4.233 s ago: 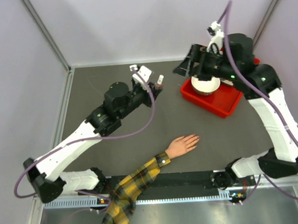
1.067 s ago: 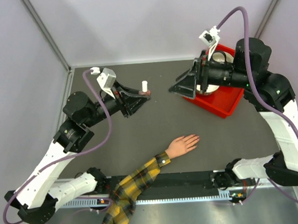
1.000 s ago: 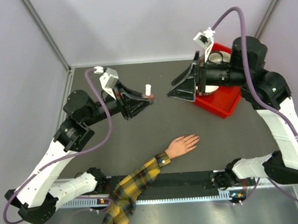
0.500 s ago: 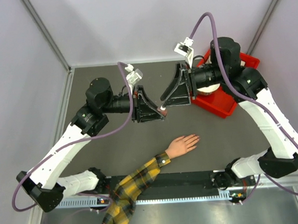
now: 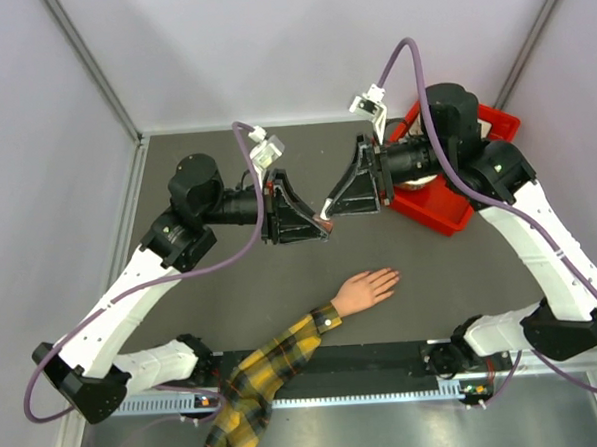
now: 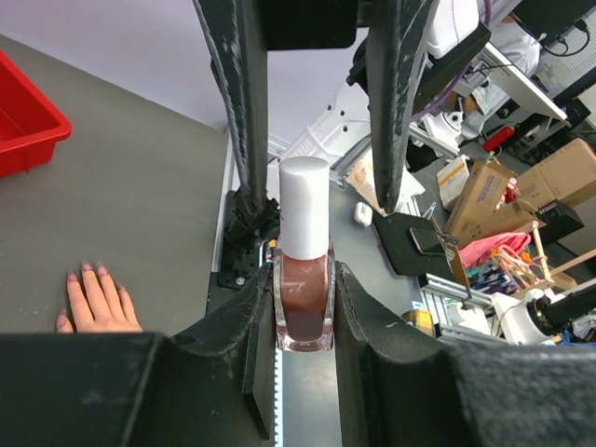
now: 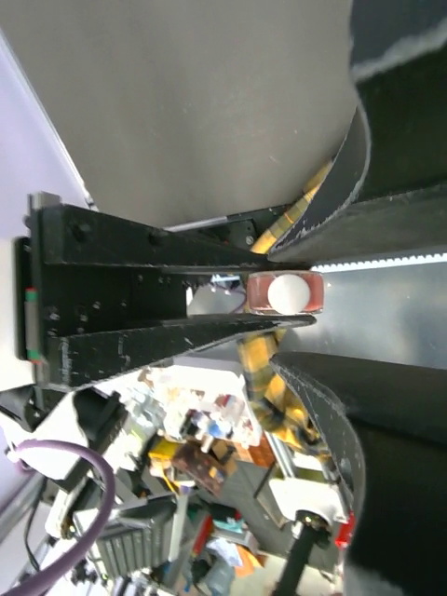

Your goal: Paint the nails

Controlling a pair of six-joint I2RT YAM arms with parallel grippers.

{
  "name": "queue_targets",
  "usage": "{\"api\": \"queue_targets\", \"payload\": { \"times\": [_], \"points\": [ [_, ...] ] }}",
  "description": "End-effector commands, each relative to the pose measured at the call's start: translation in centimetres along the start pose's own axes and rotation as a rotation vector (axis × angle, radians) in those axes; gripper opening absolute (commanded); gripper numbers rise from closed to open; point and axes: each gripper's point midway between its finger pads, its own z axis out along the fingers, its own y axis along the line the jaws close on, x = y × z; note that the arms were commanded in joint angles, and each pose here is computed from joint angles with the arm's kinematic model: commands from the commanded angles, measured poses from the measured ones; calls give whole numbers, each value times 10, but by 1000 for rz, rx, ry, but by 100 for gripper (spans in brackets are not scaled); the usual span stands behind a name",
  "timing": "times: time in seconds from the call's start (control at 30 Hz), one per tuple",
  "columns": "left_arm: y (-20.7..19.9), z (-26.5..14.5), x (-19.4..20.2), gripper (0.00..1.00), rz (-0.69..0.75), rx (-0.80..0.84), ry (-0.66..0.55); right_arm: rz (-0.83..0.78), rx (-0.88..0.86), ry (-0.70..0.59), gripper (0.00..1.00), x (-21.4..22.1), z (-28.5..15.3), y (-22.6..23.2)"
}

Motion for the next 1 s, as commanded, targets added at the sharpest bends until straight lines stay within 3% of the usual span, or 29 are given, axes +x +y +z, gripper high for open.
{"api": "queue_targets", "payload": {
  "times": [0.0, 0.07, 0.17, 0.2, 0.3, 0.43, 0.53, 0.6, 0.63, 0.7, 0.8, 0.97],
  "points": [
    [-19, -3, -22, 0, 94, 43, -41, -47, -111, 1, 39, 2, -5, 25],
    [-19, -2, -22, 0, 95, 46, -40, -38, -120, 10, 33, 3, -4, 23],
    [-17, -3, -25, 0, 112, 23, -45, -23, -113, 15, 2, 3, -2, 20],
    [-7, -2, -25, 0, 96, -27, -51, -19, -89, 9, 0, 2, -1, 16],
    [13, -7, -39, 0, 177, -172, -100, 6, 9, -25, 0, -3, 0, 2],
    [69, -31, -71, 0, 278, -528, -253, 54, 159, -117, 0, -15, 9, -15],
    [101, -48, -83, 0, 339, -738, -334, 115, 415, -220, 0, -29, 7, -46],
    [117, -55, -99, 0, 446, -891, -404, 233, 641, -271, 0, -22, 0, -76],
    [128, -56, -96, 0, 517, -959, -380, 278, 699, -290, 0, -20, -2, -83],
    [137, -41, -102, 0, 579, -1000, -409, 361, 824, -343, 0, -15, -3, -97],
    [146, -20, -102, 0, 549, -953, -419, 335, 897, -352, 0, -19, -4, -91],
    [136, -16, -93, 0, 459, -893, -456, 352, 879, -379, 3, -26, -7, -80]
  ]
}}
